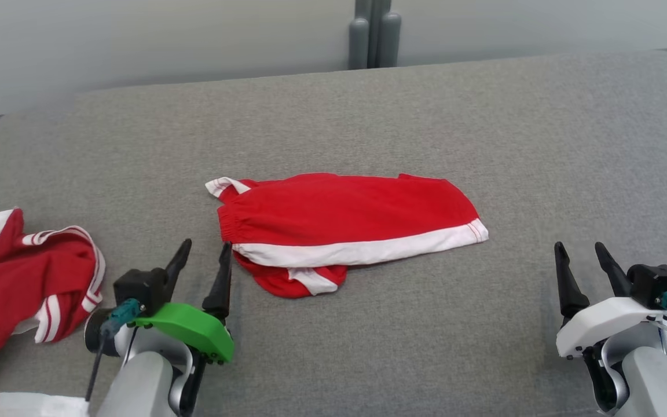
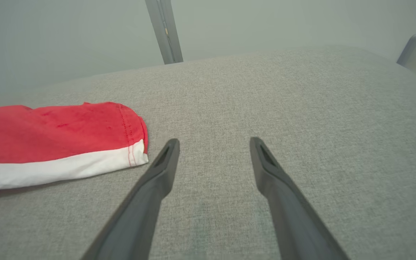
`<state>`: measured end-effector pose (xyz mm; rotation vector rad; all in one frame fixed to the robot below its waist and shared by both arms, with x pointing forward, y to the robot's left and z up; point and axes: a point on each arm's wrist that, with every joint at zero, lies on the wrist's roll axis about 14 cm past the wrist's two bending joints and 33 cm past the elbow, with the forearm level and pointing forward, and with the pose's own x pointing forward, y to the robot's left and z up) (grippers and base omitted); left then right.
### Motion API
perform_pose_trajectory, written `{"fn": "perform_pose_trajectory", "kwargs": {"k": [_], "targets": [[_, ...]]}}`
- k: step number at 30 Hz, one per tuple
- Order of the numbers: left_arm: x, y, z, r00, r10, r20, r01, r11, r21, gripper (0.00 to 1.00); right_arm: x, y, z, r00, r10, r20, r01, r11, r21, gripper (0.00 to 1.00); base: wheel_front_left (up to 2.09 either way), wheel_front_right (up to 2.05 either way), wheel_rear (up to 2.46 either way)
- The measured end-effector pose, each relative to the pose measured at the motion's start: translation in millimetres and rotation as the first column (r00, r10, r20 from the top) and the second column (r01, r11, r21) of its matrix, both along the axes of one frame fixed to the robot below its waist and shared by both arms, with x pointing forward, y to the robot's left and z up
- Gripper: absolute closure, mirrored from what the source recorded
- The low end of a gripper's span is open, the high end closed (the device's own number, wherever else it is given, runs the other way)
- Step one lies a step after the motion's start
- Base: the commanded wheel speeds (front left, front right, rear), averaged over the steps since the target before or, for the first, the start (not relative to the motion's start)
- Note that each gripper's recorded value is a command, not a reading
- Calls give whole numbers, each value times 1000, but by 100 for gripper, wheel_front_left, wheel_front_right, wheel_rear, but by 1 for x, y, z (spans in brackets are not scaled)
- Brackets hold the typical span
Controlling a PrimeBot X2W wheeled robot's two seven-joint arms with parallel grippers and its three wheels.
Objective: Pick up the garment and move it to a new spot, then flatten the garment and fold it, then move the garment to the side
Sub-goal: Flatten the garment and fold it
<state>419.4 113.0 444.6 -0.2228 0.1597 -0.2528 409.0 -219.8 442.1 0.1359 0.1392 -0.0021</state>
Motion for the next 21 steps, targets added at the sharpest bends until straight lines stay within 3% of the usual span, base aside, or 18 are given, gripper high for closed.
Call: {"fn": "perform_pose_trajectory", "kwargs": {"k": [6,16,17,18,20,21], "targets": [[27,-7,-7,1000,-13,-28,12,999,-31,0,-8,-17,-6,999,-44,-19,44,999,-5,0,0,0,0],[35,-27,-33,992,-61,-114,52,996,-79,0,-16,-29,-19,995,-84,-59,84,996,-7,0,0,0,0],[37,-29,-29,992,-68,-102,60,995,-81,12,-15,-29,-19,995,-82,-58,82,997,-6,0,0,0,0],[38,-31,-25,993,-77,-88,70,994,-82,53,-14,-28,-19,995,-81,-58,80,997,-6,0,0,0,0],[40,-33,-15,995,-87,-56,82,993,-86,100,-13,-26,-19,996,-74,-58,74,997,-5,0,0,0,0],[42,-35,-9,995,-96,-34,93,992,-83,100,-12,-24,-20,996,-69,-58,69,998,-4,0,0,0,0]]}}
